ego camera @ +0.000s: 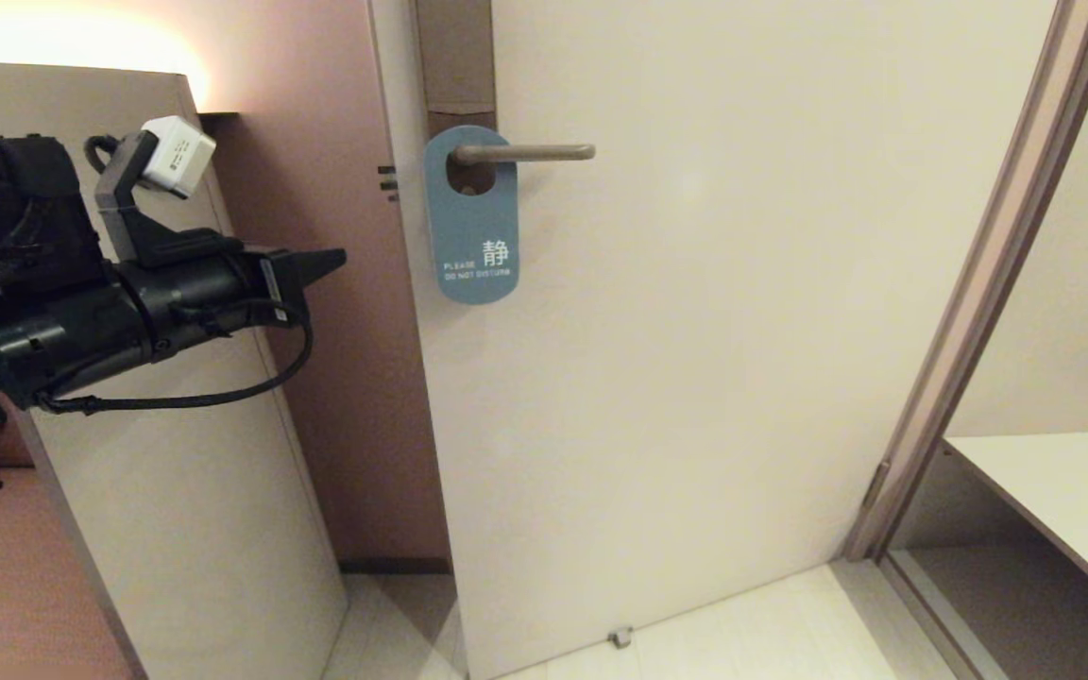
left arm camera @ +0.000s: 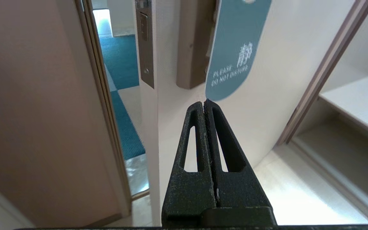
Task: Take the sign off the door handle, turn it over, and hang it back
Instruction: Take down the sign
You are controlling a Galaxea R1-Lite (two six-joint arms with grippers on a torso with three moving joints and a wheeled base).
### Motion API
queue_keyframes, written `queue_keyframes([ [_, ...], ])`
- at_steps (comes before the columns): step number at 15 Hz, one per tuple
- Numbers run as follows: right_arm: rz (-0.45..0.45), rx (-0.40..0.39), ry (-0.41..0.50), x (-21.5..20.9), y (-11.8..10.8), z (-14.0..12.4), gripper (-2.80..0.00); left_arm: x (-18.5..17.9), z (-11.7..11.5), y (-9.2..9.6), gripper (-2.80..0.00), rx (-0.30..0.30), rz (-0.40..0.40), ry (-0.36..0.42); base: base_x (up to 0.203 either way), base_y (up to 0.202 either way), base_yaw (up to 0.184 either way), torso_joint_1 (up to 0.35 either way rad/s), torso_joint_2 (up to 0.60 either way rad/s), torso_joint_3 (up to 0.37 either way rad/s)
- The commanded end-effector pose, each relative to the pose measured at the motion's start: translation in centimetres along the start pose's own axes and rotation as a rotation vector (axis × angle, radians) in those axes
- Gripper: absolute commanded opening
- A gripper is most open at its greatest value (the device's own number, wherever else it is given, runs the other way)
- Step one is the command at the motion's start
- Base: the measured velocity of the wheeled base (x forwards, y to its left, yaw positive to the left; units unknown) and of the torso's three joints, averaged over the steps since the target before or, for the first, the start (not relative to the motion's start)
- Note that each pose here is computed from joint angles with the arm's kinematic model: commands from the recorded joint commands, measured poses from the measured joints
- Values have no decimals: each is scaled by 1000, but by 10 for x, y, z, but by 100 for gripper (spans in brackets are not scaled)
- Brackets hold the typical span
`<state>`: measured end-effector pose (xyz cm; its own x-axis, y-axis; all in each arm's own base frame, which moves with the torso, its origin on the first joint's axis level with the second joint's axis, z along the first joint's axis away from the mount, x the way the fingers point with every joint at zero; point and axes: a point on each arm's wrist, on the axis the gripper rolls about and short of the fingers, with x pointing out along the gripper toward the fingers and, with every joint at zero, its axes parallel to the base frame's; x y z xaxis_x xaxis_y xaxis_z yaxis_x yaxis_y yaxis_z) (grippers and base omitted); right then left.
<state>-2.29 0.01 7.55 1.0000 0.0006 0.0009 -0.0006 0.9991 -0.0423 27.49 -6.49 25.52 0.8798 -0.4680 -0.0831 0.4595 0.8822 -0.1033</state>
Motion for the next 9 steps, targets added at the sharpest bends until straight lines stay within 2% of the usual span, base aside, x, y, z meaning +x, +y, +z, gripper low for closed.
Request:
queue_keyframes([
  [1,1,-1,1,0,0,0,-280,5,-4,2,-280,-13,1,8,0,0,0,0,0,0],
  [2,2,-1,1,0,0,0,-280,5,-4,2,-280,-12,1,7,0,0,0,0,0,0],
  [3,1,-1,1,0,0,0,-280,5,-4,2,-184,-12,1,7,0,0,0,0,0,0],
  [4,1,-1,1,0,0,0,-280,5,-4,2,0,-12,-1,7,0,0,0,0,0,0],
  [9,2,-1,1,0,0,0,-280,8,-2,2,0,-14,-6,-33,0,0,0,0,0,0],
])
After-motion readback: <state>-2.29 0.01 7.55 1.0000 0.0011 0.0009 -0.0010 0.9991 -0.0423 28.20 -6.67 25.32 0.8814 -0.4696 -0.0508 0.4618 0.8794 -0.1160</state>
